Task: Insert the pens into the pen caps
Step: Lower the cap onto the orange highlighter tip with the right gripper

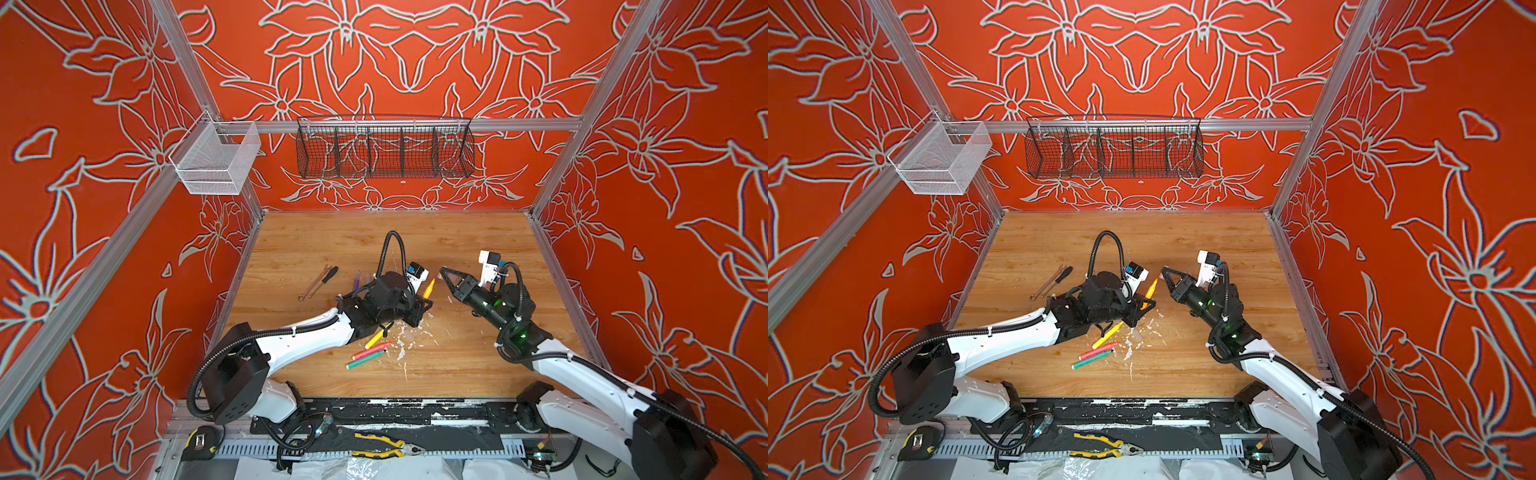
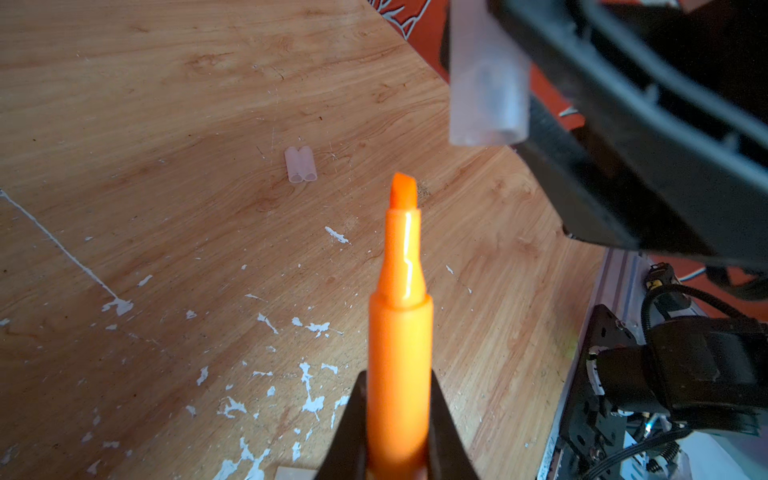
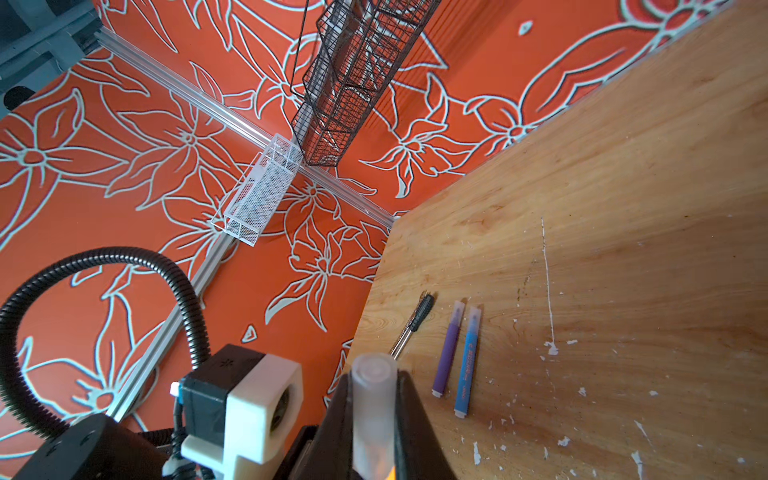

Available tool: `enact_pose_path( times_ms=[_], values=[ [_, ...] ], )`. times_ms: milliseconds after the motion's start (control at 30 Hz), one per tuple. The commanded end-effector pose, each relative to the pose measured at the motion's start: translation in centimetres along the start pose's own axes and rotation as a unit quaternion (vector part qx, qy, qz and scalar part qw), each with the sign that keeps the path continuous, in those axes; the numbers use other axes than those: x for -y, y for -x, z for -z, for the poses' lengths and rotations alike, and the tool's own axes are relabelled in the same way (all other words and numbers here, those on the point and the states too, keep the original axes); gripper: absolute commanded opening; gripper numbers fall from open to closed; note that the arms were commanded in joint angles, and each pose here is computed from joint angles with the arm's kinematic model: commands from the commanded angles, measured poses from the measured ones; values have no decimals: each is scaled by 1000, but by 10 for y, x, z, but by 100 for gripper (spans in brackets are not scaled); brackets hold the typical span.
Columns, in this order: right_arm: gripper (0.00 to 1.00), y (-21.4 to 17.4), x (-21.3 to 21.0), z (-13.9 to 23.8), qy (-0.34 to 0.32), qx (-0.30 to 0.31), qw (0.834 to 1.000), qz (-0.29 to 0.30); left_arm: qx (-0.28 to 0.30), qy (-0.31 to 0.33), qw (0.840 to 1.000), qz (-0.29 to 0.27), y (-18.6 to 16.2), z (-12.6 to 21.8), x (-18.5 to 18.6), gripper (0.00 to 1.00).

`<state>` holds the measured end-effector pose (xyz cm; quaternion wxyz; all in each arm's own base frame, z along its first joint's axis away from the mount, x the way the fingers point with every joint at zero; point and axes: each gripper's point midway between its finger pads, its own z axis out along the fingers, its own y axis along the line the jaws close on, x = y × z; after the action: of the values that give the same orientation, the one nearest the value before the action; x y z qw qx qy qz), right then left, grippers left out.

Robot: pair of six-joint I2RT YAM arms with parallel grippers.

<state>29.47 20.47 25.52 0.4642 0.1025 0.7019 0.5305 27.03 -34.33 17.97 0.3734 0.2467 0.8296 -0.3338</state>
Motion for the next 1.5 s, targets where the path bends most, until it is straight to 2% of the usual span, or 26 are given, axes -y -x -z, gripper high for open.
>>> enact_pose_path(
  times_ms=[0, 333, 800, 1467],
  values=[
    [0, 1, -3, -5, 7, -5, 1000, 1, 12, -5, 1000, -10, 9, 4, 6, 0],
    [0, -9, -3, -16, 23, -29, 999, -11, 11, -3, 1000, -9, 8, 4, 5, 0],
    [0, 4, -5, -3, 13, 6, 1000, 0, 13, -7, 1000, -10, 9, 5, 7, 0],
    [0, -10, -5, -16, 30, -33, 999, -13, 12, 0, 1000, -10, 9, 4, 4, 0]
  ],
)
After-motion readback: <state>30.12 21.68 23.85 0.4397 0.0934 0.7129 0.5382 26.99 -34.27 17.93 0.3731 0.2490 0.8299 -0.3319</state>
